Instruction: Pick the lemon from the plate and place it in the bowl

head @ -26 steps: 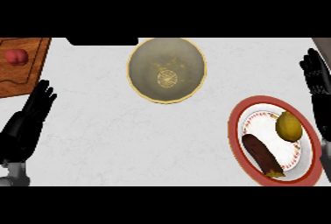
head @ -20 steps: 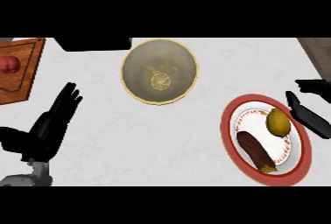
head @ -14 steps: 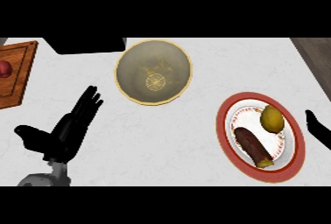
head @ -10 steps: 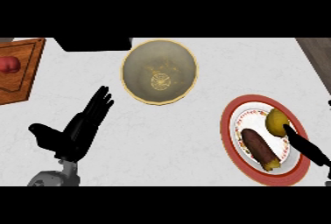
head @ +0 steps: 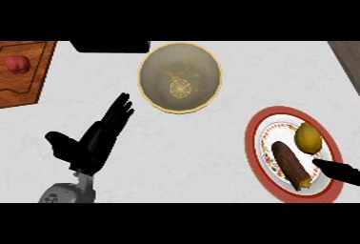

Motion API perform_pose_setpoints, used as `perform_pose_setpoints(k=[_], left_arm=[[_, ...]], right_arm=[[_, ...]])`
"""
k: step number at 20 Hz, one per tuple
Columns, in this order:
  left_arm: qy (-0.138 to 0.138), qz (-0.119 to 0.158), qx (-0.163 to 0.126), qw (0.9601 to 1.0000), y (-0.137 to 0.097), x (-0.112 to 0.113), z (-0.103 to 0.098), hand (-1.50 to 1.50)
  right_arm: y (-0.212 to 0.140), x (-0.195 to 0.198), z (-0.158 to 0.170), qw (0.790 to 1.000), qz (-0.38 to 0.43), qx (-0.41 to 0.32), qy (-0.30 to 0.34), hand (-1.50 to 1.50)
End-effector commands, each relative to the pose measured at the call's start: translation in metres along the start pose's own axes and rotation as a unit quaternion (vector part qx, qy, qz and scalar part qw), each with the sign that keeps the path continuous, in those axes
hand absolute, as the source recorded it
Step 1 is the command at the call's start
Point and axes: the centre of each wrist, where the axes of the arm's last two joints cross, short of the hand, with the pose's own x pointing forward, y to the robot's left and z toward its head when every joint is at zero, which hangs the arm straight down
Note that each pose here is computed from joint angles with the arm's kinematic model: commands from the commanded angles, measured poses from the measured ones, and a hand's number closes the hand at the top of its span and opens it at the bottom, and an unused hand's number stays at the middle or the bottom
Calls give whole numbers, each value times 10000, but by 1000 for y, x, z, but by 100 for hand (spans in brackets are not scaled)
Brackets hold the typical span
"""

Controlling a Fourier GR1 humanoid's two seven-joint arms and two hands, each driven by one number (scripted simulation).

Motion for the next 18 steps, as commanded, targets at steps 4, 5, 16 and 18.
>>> perform_pose_setpoints(k=[4, 5, 16, 18], left_arm=[[7, 7, -201, 9998, -9, 2, -12, 0], [34, 100, -132, 9999, -6, 4, -11, 0], [-19, 84, -101, 9999, -15, 6, -14, 0], [44, 30, -95, 9999, -6, 5, -12, 0]], right_arm=[[-12, 68, -5, 9855, 884, 755, 1236, -150], [-25, 79, 1, 9848, 860, 828, 1260, -150], [5, 108, -29, 9552, 1112, 1519, 2282, -150], [9, 101, -34, 9465, 1352, 1652, 2420, -150]])
